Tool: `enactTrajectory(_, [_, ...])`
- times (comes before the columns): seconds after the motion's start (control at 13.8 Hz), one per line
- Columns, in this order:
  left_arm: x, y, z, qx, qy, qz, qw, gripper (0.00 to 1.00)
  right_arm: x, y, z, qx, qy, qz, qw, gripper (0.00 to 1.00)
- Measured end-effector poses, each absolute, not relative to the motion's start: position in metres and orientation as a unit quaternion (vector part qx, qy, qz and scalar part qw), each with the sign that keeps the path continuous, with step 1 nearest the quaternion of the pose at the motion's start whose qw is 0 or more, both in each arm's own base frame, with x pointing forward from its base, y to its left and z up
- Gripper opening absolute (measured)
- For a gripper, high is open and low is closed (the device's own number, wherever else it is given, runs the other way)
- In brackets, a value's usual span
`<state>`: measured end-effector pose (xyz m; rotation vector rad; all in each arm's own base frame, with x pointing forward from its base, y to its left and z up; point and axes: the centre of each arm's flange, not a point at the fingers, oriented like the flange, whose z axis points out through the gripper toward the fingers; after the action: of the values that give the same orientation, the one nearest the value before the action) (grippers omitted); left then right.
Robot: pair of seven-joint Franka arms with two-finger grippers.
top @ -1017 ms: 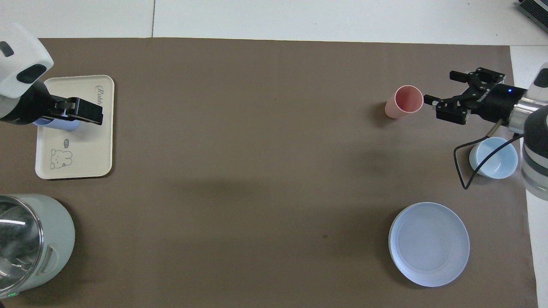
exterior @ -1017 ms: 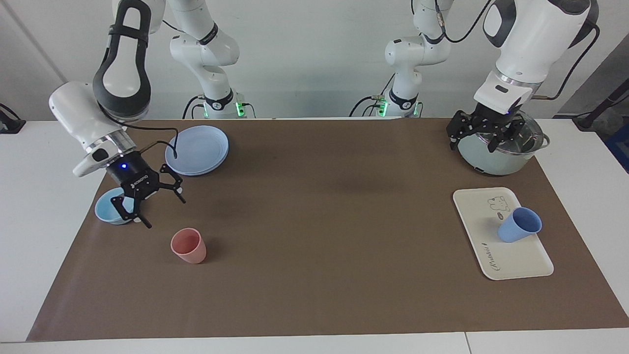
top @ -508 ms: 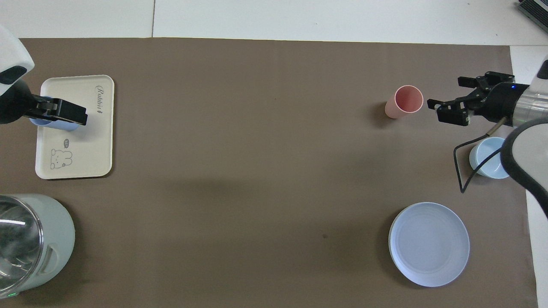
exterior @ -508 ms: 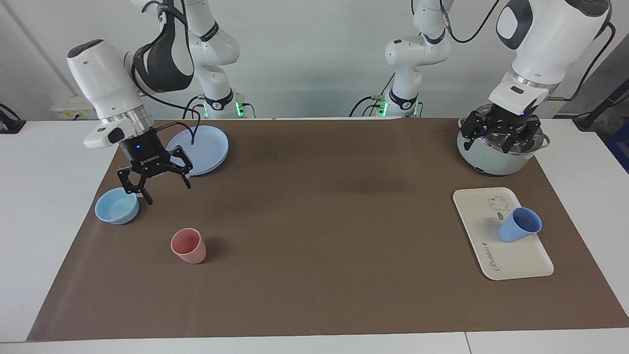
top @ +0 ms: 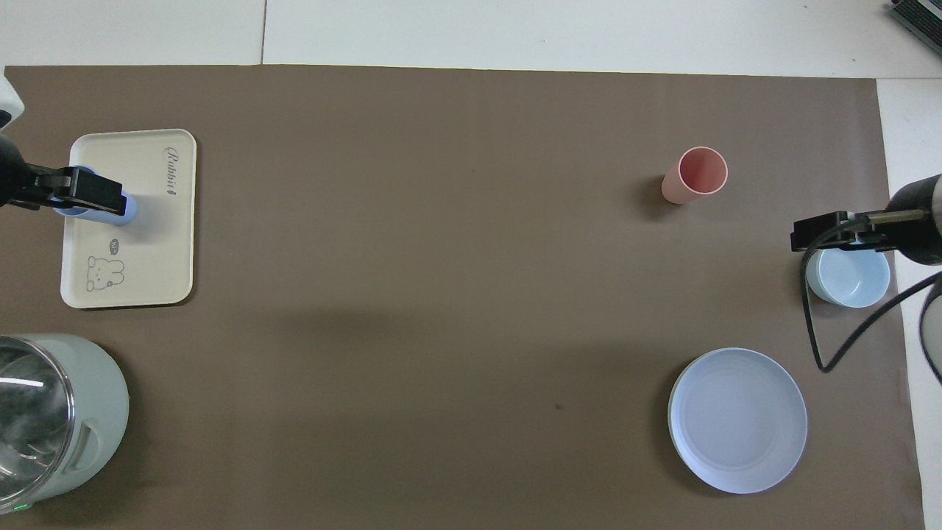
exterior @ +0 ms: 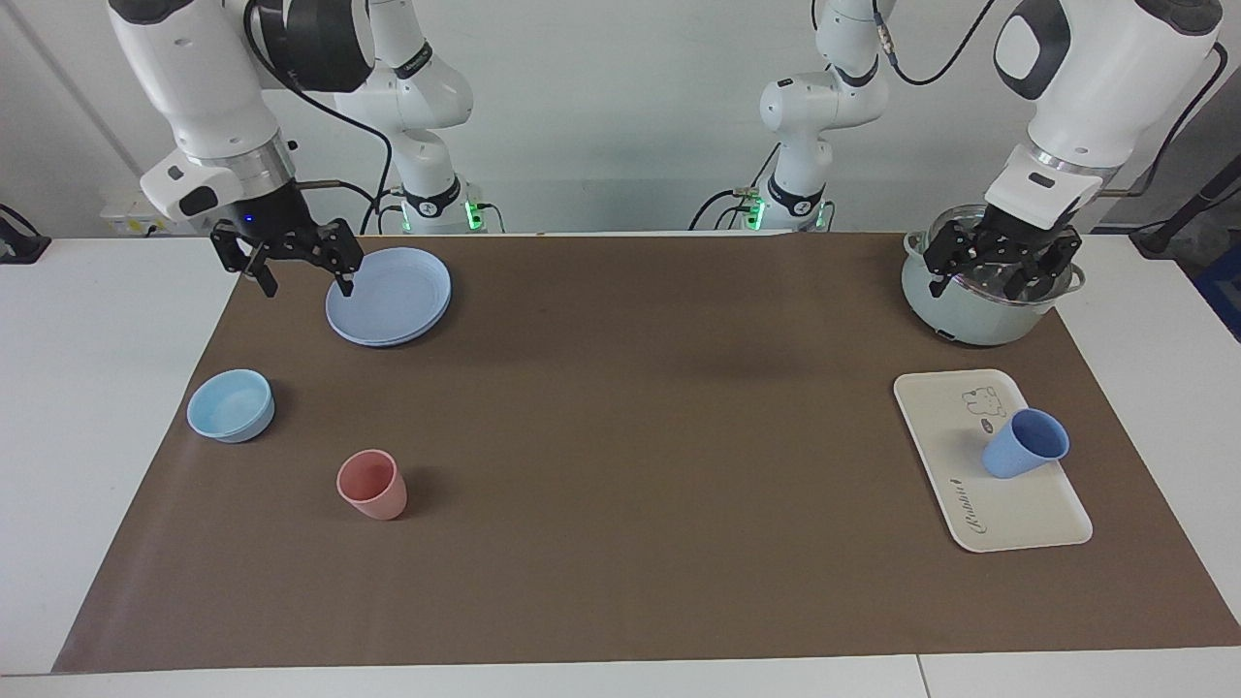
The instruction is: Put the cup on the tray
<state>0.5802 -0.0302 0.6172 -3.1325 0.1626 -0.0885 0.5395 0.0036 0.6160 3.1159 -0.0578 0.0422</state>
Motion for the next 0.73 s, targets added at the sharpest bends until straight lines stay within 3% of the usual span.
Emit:
enactTrajectory(0.22, [0.58,-0.033,0.617,-0.999,0.016,-0.028,0.001,1.0,0.525,-0.006,0.648,0.999,-0.035,-0.016,0.013,1.0])
enactTrajectory(0.73, [0.577,-0.033,0.615,-1.0,0.012,-0.014,0.001,1.0,0.529,-0.016,0.639,0.999,-0.045,-0.029,0.01,1.0])
